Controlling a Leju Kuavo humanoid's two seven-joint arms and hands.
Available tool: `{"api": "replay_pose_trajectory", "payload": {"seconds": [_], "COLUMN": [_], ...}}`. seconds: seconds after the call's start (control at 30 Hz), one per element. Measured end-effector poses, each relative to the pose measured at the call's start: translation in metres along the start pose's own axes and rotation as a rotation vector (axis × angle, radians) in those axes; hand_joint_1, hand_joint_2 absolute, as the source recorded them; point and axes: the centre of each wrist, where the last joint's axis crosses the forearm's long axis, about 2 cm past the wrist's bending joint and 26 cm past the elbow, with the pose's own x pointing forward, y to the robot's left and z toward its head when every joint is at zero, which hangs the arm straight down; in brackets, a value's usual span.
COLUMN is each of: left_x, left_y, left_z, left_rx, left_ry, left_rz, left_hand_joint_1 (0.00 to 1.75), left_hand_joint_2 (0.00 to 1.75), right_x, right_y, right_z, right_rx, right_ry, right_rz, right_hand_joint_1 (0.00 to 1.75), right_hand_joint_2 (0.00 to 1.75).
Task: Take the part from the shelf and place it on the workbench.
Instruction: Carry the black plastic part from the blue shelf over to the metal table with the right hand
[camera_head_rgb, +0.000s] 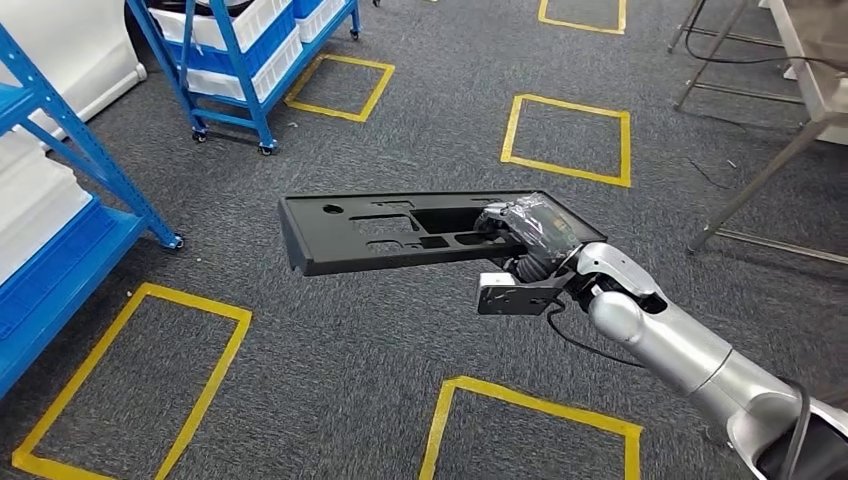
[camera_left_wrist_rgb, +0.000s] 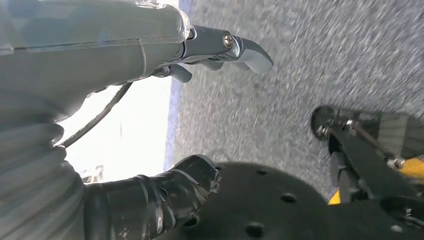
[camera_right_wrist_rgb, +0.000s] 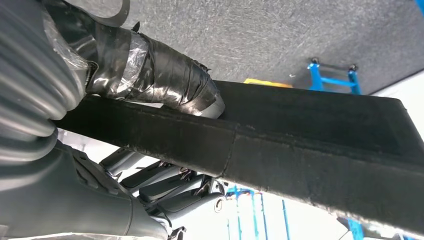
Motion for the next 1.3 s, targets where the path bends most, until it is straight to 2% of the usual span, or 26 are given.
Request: {"api": "replay_pose_trajectory", "payload": {"seconds": [0.63,0.83,1.3], "left_x": [-0.001,-0.001,-0.002], "left_y": [0.002,0.002,0.003], "left_z": [0.000,0.000,0.000], "left_rx": [0.028,0.040,0.047], "left_ry": [0.007,0.004,0.006], "left_rz": [-0.028,-0.037,-0.049], "left_hand_joint_1": [0.00,0.00,0.00], "left_hand_joint_2": [1.75,1.75,1.75], "right_x": [-0.005,-0.012,-0.018], "right_y": [-0.003,-0.019,-0.030], "right_z": [0.004,0.012,0.020], "right_rx": [-0.008,-0.041,-0.054], "right_ry": [0.057,0.112,0.144], "right_rz": [0.052,0.145,0.175], "right_hand_joint_1": [1.75,1.75,1.75], "right_hand_joint_2": [1.75,1.75,1.75]}}
